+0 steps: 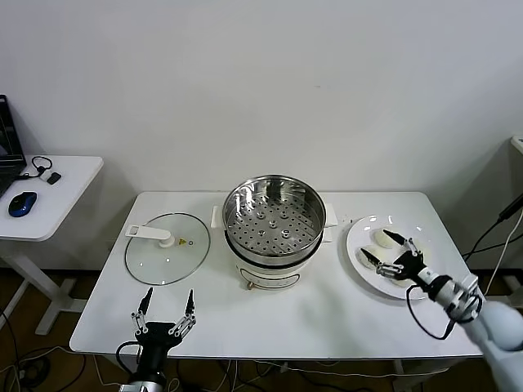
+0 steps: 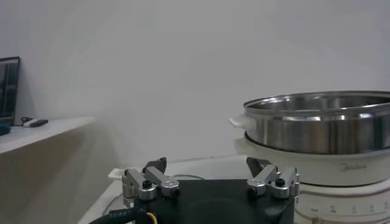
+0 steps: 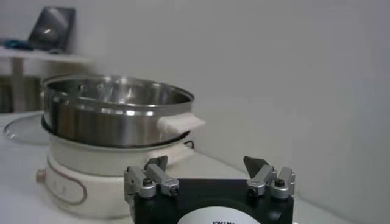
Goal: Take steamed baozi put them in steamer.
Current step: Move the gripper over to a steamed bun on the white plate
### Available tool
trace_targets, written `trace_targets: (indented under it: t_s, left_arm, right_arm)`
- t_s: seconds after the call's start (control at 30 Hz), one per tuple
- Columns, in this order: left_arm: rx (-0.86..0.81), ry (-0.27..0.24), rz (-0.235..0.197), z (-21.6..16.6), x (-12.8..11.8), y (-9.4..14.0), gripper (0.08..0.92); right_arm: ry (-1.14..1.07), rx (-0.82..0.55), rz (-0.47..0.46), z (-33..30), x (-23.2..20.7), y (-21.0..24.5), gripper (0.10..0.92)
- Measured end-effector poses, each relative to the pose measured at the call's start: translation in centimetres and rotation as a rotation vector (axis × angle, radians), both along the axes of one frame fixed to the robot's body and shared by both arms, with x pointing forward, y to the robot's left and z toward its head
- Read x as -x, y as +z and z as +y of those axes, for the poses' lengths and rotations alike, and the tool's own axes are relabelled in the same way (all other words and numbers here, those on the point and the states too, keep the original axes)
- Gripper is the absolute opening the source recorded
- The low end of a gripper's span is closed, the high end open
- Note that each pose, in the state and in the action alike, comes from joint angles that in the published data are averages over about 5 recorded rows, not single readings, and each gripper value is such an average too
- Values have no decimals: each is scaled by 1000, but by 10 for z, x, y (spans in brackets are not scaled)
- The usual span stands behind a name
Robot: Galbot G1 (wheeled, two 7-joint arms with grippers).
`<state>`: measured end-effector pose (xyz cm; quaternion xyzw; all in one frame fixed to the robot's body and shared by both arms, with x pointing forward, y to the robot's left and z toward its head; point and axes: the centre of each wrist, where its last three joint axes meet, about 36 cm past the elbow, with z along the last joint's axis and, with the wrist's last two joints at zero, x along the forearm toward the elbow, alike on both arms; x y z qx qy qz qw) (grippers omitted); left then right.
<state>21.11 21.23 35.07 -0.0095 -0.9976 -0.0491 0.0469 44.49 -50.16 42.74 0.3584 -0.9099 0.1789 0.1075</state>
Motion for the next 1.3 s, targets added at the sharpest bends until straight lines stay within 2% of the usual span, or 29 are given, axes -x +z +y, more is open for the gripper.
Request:
trace_targets:
  t_s: [0.4,0.7,1.0,1.3]
  left_arm:
    - [8,2,-4,1,-2,-1,823]
    - [11,5,-4,2,-4,-2,823]
    - [11,12,-3,5,-5,-2,823]
    - [12,21,-1,8,-4,-3,823]
  right_arm:
    - [276,370,120,-49,-96,66,823]
    - [395,641,205,-51,-156,98,823]
    - [466,847,283,-27,-211,107,823]
    - [494,938,389,-3,-243,85,823]
